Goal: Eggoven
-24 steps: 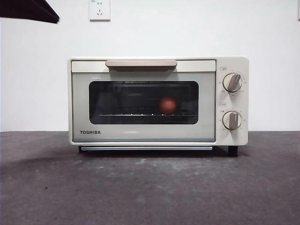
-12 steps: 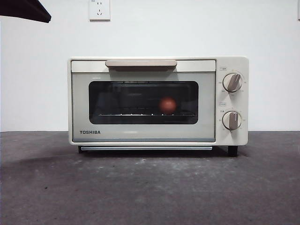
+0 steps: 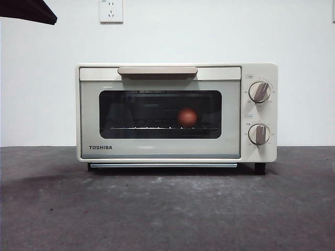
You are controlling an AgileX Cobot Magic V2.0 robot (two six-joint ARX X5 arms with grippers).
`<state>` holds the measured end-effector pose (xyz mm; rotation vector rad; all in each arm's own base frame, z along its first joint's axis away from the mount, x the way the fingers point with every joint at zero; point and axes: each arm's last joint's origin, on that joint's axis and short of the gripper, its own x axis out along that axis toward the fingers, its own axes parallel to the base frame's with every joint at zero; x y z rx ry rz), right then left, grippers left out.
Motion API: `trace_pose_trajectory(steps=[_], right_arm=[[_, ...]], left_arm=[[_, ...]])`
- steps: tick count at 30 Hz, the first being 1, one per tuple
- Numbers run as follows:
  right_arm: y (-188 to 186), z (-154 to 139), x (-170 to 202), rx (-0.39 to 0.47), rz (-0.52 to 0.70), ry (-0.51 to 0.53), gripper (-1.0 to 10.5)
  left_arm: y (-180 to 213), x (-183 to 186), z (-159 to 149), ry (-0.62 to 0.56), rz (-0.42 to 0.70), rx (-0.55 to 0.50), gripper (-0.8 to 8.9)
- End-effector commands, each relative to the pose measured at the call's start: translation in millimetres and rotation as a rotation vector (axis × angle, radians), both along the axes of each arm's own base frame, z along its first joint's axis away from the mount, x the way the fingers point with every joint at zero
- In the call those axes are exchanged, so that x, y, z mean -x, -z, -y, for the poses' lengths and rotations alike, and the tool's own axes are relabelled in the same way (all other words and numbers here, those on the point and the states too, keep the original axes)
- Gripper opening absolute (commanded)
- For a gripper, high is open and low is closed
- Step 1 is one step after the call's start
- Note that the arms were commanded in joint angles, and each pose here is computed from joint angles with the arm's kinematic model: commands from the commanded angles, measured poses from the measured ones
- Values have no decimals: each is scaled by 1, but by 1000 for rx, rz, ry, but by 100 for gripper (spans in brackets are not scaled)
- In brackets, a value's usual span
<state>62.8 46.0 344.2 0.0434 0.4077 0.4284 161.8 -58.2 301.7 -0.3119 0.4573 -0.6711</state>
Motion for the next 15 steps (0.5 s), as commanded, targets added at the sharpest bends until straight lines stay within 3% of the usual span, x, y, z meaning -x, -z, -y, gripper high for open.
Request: trace_pose_trajectory(steps=[1,6,10,15], right_arm=[[-3,-1,0,-2,16,-9,5],[-3,-1,0,-2,16,-9,5],[-3,-1,0,-2,16,-9,5],[-3,-1,0,-2,16,-9,5]], left_arm=[[-5,-1,1,4,29,-6,7],[-5,1,1,15,42,-23,7],[-14,11,-8,46,271,-191,8],[-16,25,-29,-66,376,-257,7]])
